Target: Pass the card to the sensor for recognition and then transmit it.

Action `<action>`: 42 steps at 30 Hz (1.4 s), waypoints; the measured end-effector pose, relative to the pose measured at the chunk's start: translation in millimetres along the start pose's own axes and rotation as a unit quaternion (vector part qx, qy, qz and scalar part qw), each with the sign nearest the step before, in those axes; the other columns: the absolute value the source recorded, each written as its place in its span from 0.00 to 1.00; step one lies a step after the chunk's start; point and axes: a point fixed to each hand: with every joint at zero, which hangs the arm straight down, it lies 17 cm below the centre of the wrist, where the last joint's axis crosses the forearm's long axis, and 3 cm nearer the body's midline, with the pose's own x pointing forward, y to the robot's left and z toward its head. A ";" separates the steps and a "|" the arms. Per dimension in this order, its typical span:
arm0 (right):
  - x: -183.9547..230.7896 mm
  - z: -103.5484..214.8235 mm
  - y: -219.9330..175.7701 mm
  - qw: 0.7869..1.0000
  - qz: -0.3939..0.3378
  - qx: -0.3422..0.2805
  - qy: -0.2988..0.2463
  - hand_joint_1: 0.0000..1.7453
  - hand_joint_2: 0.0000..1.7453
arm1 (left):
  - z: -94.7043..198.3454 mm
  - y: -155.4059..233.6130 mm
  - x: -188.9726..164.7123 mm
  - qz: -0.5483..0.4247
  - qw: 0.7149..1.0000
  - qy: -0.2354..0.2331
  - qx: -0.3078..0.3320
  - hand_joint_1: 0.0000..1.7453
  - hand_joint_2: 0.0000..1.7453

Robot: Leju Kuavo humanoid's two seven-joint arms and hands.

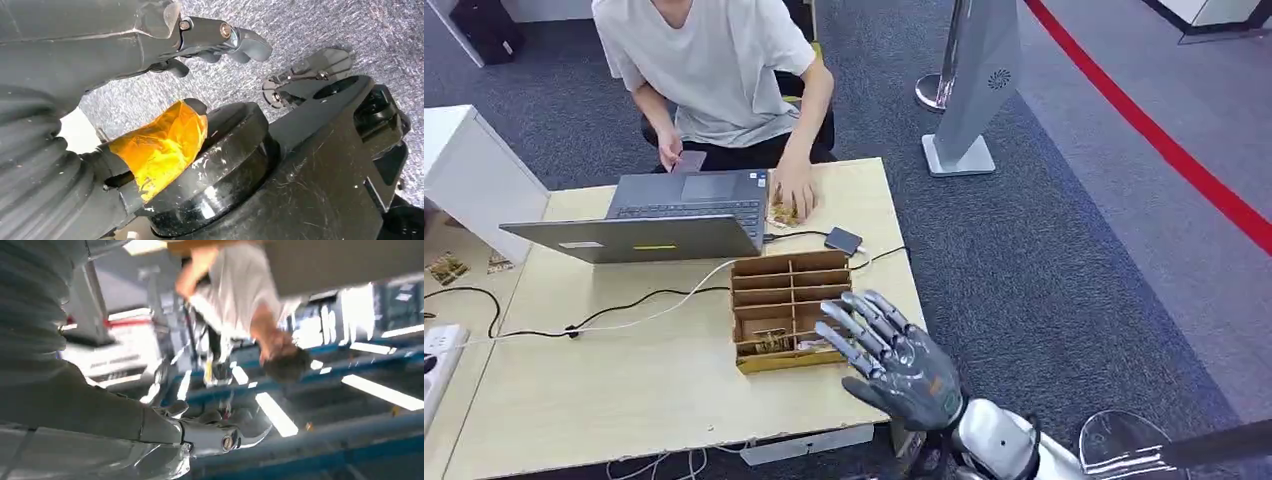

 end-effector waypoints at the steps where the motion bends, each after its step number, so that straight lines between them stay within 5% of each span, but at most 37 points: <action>1: 4.9 7.2 2.6 1.000 -0.014 0.006 0.003 0.00 1.00 | 0.0 -0.1 0.1 0.001 1.000 0.000 0.000 0.00 1.00; 9: 34.8 32.3 54.9 0.996 -0.062 0.067 0.017 0.00 1.00 | 0.0 -0.1 0.2 0.000 1.000 0.004 0.000 0.00 1.00; 17: 47.0 12.9 96.3 0.996 0.024 0.088 0.019 0.00 1.00 | 0.0 0.6 1.5 -0.014 1.000 0.007 0.001 0.00 1.00; 33: 5.2 -27.5 137.4 0.986 0.072 0.119 0.096 0.00 1.00 | 0.1 0.6 3.5 -0.038 0.999 0.007 0.000 0.00 1.00; 42: -6.0 -19.5 162.9 0.979 0.076 0.158 0.106 0.00 1.00 | 0.1 1.1 3.5 -0.045 0.999 0.008 0.001 0.00 1.00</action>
